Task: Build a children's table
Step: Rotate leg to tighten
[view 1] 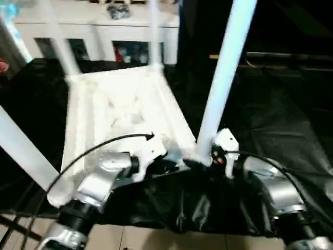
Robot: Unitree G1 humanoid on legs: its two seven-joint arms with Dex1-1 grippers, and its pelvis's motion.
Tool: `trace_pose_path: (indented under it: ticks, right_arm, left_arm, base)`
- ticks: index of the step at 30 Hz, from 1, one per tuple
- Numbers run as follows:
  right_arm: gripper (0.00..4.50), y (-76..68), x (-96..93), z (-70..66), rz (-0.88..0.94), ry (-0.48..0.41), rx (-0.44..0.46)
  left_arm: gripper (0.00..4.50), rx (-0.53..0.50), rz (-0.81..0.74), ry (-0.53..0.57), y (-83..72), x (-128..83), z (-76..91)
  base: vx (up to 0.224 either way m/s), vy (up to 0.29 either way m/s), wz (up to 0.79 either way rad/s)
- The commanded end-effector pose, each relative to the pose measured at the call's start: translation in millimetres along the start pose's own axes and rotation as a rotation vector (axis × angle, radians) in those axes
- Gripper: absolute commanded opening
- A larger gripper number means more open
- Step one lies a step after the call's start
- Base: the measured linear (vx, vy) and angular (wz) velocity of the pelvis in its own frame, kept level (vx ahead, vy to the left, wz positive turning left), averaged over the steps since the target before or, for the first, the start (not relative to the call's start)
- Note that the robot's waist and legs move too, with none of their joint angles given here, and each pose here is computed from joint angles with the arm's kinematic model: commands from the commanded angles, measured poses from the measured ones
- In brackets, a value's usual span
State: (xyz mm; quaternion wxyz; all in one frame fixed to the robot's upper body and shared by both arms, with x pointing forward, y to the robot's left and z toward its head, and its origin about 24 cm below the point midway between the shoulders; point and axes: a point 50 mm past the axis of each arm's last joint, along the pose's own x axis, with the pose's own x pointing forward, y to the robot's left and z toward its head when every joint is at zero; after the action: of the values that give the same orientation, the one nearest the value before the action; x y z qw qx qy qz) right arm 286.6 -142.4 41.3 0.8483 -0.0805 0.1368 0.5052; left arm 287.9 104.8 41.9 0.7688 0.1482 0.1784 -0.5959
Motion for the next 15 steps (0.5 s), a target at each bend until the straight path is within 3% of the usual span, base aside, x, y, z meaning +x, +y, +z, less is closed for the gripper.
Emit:
trace_pose_path:
  ticks: [1,7,15]
  right_arm:
    - [4.04,9.9,2.6,6.1,0.127,-0.004,-0.039]
    - [3.53,14.1,-5.1,4.3,0.279,0.047,-0.045]
    - [2.84,15.1,-2.3,4.2,0.335,0.075,-0.056]
  left_arm:
    - [0.00,0.041,-0.103,-0.028,-3.8,6,7.8]
    - [0.00,0.034,-0.171,-0.008,3.5,-5,7.3]
    - [0.00,0.016,-0.210,-0.020,4.9,-8,7.0]
  base:
    - [0.000,0.000,0.00]
    - [0.000,0.000,0.00]
    - [0.000,0.000,0.00]
